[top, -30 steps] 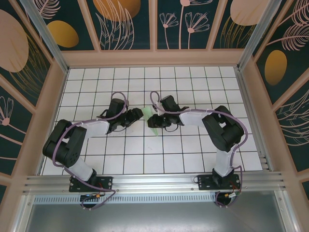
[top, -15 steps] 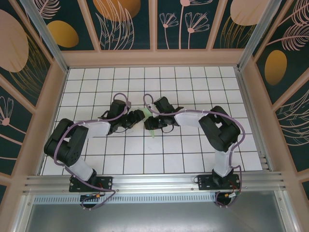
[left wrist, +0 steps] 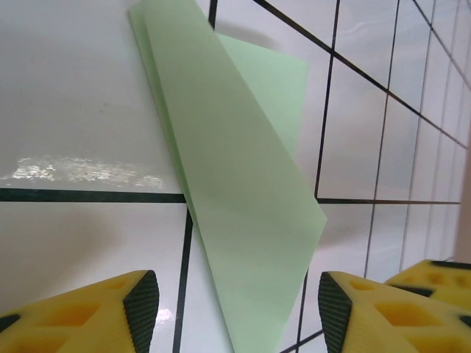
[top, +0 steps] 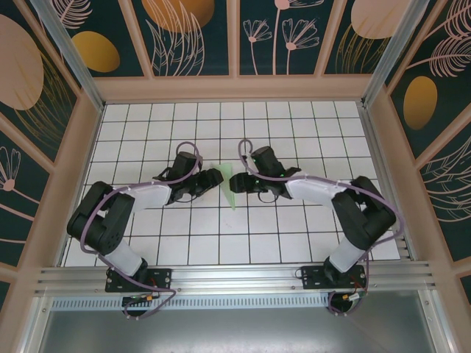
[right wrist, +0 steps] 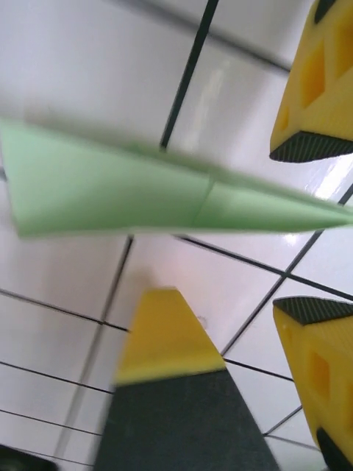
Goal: Fold a paper plane with a square sheet of paper (pick it up from the middle)
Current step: Move a paper plane to the center of the table.
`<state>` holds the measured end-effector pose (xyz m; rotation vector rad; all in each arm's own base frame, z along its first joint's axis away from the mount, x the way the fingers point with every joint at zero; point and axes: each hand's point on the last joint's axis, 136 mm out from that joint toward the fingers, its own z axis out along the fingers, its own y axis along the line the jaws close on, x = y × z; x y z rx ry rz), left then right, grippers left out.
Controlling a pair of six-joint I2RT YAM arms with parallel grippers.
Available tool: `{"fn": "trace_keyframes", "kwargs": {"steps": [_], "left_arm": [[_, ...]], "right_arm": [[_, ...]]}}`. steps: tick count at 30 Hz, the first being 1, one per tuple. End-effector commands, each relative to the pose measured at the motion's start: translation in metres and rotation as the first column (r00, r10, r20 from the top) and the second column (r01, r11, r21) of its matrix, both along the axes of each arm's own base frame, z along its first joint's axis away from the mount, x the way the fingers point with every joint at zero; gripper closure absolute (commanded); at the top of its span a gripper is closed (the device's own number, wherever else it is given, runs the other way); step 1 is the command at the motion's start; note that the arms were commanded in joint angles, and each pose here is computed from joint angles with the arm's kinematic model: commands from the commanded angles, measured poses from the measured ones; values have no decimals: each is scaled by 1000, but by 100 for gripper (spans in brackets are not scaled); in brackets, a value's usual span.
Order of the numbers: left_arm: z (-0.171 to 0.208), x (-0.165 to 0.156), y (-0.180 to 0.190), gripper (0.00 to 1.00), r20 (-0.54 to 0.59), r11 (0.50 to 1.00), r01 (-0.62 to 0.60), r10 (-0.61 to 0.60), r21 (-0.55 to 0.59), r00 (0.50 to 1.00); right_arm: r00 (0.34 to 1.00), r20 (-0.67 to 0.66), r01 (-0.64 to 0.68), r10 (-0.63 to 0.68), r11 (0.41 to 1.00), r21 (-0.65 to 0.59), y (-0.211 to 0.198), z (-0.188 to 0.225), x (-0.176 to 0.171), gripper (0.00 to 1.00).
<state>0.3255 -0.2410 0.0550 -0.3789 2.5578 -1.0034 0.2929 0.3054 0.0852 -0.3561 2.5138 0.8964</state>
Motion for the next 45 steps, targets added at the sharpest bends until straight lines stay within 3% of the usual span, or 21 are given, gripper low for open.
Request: {"fn": "trace_keyframes", "kwargs": {"steps": [1, 8, 14, 21, 32, 38, 45], "left_arm": [[7, 5, 4, 38, 49, 990, -14, 7, 143, 999], [-1, 10, -15, 39, 36, 963, 30, -41, 267, 998], [-11, 21, -11, 45, 33, 912, 7, -23, 409, 999], [-15, 22, -11, 53, 24, 897, 17, -31, 442, 999], [-1, 17, -10, 74, 52, 918, -10, -11, 396, 999], [7, 20, -13, 100, 88, 932, -22, -11, 362, 996], [85, 30, -53, 100, 280, 991, 52, -85, 120, 956]], "right_arm": [[972, 68, 226, -226, 974, -3, -40, 9, 23, 40], [896, 135, 431, -424, 902, -30, -82, 13, 34, 34], [879, 128, 469, -460, 882, -47, -89, 6, 34, 34], [869, 141, 485, -474, 872, -58, -94, 8, 36, 34], [872, 125, 483, -474, 874, -57, -89, 8, 39, 34], [870, 118, 485, -478, 874, -34, -87, 12, 40, 35], [838, 130, 523, -530, 848, 83, -93, 40, 42, 35]]}}
